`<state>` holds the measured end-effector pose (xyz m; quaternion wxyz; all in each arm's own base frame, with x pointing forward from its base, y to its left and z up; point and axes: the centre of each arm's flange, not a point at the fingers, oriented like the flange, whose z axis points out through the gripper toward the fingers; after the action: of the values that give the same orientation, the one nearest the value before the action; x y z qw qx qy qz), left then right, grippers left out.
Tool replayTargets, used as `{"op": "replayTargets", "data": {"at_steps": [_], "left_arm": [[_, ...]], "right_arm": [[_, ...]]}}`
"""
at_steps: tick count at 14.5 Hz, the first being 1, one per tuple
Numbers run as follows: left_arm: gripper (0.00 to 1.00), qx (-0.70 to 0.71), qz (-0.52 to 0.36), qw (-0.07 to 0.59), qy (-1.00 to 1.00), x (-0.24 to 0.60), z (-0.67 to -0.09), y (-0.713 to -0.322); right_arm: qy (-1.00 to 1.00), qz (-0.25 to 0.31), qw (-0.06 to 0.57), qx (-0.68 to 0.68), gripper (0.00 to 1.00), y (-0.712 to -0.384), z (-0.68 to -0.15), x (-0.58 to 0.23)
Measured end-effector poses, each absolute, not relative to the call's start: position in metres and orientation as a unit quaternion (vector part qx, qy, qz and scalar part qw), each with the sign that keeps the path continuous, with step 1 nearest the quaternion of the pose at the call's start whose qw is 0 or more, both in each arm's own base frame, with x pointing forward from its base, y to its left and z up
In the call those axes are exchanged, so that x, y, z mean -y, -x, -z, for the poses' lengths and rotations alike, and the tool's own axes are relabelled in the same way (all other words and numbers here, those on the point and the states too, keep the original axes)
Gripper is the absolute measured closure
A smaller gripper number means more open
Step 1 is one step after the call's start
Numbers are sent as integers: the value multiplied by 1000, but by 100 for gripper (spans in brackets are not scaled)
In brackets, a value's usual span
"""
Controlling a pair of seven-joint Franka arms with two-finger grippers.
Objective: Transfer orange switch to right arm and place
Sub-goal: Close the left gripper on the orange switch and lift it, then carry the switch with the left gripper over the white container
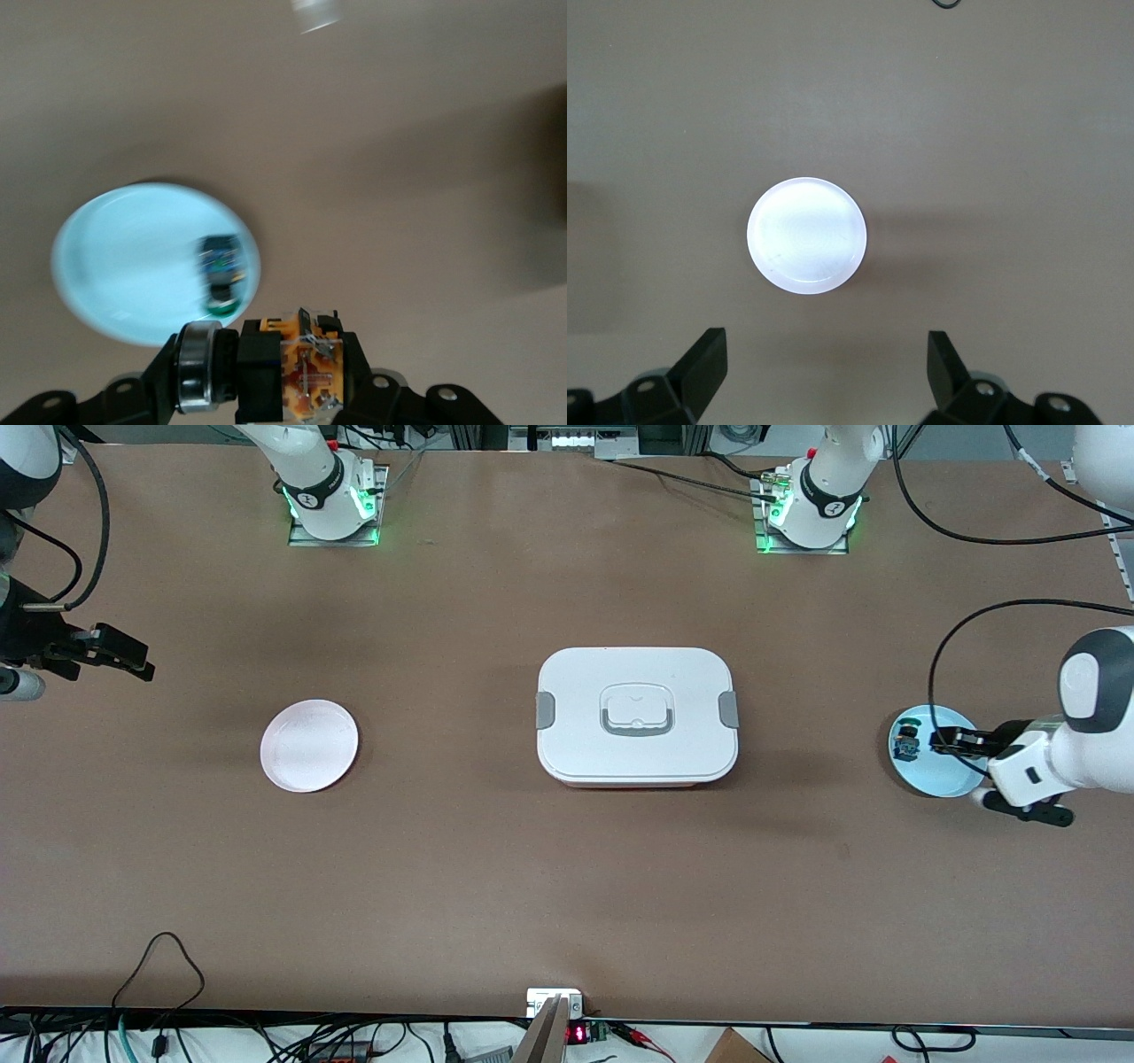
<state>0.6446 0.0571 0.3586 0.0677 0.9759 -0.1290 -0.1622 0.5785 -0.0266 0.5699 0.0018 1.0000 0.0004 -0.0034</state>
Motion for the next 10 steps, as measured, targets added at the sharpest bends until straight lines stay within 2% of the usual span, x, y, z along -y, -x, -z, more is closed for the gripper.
{"op": "replayTargets", "data": {"at_steps": [4, 10], "left_arm": [[28, 231, 133, 159, -951, 41, -375, -650], [28, 378, 58, 344, -857, 146, -405, -638]], "right_arm": [[-1000, 3, 2, 0, 0, -579, -570, 27], [-1000, 8, 2, -1, 0, -577, -569, 27]]}}
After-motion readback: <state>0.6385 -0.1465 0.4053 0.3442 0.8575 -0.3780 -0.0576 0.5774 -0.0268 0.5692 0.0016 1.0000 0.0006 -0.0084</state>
